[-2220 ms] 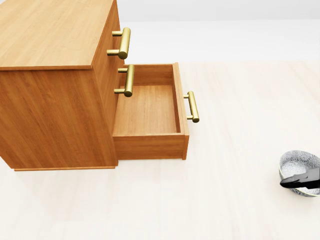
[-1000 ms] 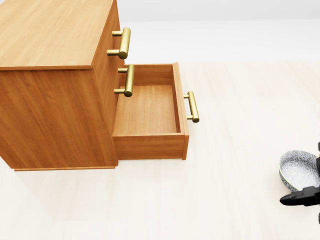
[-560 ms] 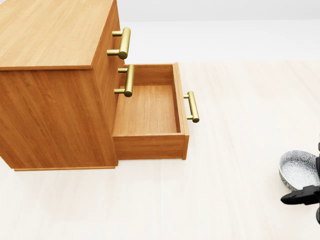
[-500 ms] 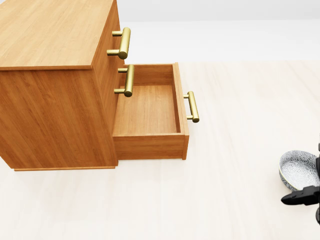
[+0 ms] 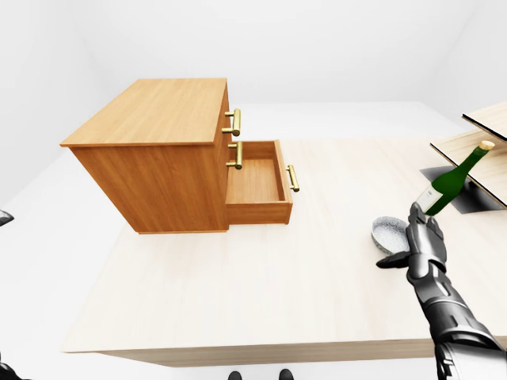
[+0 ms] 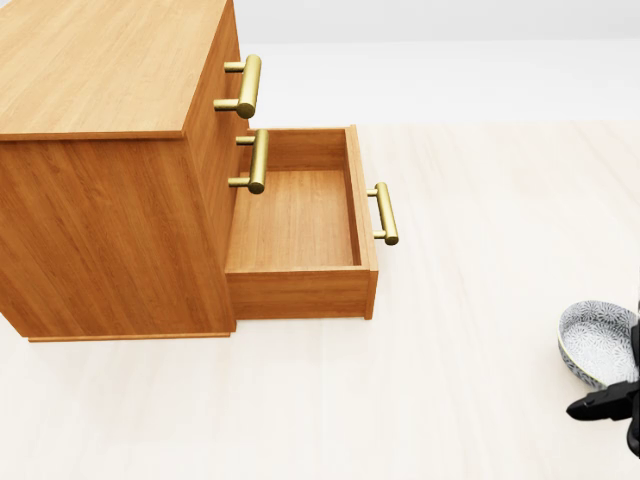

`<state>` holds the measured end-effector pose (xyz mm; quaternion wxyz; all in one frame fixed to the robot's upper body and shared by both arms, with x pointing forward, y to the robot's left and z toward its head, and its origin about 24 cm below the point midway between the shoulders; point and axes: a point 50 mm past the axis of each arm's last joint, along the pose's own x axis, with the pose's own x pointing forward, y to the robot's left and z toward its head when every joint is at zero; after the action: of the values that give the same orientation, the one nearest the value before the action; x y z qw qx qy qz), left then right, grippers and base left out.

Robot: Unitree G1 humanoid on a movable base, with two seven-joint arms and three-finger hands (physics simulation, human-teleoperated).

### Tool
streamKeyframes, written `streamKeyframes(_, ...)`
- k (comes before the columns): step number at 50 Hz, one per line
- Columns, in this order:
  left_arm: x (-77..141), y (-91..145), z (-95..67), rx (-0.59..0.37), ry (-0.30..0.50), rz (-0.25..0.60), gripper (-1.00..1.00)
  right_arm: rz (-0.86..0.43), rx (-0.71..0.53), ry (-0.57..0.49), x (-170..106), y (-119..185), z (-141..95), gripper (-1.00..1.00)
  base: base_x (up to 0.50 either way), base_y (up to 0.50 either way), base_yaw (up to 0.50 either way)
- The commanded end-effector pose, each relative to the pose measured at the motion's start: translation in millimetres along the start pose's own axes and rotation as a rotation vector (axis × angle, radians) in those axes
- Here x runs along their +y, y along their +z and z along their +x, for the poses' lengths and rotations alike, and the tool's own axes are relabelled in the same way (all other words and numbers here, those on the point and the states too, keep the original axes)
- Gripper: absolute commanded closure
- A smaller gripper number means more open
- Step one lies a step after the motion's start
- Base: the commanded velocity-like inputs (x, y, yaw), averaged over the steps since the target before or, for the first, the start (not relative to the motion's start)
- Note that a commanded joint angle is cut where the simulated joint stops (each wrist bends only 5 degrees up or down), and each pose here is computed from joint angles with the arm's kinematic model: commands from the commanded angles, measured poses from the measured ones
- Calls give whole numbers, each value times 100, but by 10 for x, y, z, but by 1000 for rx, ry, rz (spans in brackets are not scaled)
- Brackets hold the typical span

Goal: Put the bowl on top of the cabinet.

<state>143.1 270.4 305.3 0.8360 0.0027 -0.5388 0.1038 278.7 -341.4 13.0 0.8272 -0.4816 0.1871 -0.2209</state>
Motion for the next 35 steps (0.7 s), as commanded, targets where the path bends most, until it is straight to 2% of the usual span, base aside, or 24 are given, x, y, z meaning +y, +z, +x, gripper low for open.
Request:
streamKeyframes(1, 0, 15, 4, -7, 0, -3, -100, -25, 22, 2, 39, -35, -2, -100, 0, 0, 0)
streamKeyframes(14, -1, 11, 4, -5, 1, -3, -100, -38, 36, 5, 62, -59, -5, -100, 0, 0, 0)
streamKeyframes(15, 0, 15, 5, -6, 2, -3, -100, -37, 37, 6, 64, -60, -6, 77, 0, 0, 0)
streamKeyframes(16, -1, 11, 4, -5, 2, -3, -100, -40, 35, 4, 62, -60, -7, 100, 0, 0, 0)
streamKeyframes(35, -6, 9, 8, -5, 2, -5, -100, -54, 46, -3, 61, -74, 0, 100, 0, 0, 0)
